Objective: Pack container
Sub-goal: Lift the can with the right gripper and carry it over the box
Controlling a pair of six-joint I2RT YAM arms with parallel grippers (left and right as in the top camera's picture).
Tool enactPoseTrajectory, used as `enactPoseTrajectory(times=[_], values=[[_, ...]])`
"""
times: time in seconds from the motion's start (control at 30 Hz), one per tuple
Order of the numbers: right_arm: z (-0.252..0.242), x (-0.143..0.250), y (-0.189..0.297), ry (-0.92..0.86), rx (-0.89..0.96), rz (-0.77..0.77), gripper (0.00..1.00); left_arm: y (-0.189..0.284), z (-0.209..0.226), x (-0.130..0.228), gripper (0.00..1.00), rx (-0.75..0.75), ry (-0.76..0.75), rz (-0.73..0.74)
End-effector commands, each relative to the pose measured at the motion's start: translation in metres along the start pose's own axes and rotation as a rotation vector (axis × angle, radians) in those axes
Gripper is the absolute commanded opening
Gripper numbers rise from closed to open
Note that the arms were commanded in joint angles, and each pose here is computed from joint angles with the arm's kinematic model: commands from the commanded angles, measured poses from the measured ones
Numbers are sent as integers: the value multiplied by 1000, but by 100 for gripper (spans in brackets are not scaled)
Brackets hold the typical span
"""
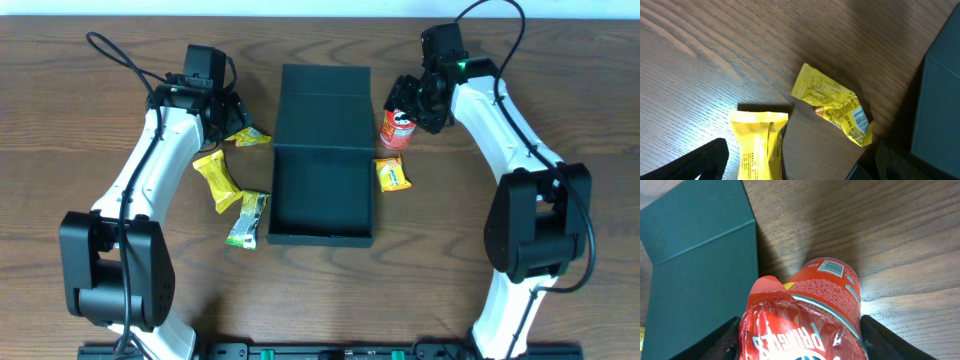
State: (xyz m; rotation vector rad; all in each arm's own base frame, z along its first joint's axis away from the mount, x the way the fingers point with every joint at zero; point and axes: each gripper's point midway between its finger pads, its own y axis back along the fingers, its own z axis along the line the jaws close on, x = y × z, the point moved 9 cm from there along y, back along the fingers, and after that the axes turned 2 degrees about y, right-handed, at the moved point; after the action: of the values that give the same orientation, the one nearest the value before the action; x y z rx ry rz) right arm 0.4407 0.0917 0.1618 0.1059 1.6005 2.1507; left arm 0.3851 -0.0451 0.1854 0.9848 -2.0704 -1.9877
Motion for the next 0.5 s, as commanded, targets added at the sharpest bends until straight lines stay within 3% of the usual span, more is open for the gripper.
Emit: enactPoseTrajectory(times=[0.0,0.47], values=[[6,3,0,3,-8,6,67,2,-4,-4,95,3,-11,-13],[13,-16,22,-30,-214,56,67,2,-5,-4,95,3,-12,-12]])
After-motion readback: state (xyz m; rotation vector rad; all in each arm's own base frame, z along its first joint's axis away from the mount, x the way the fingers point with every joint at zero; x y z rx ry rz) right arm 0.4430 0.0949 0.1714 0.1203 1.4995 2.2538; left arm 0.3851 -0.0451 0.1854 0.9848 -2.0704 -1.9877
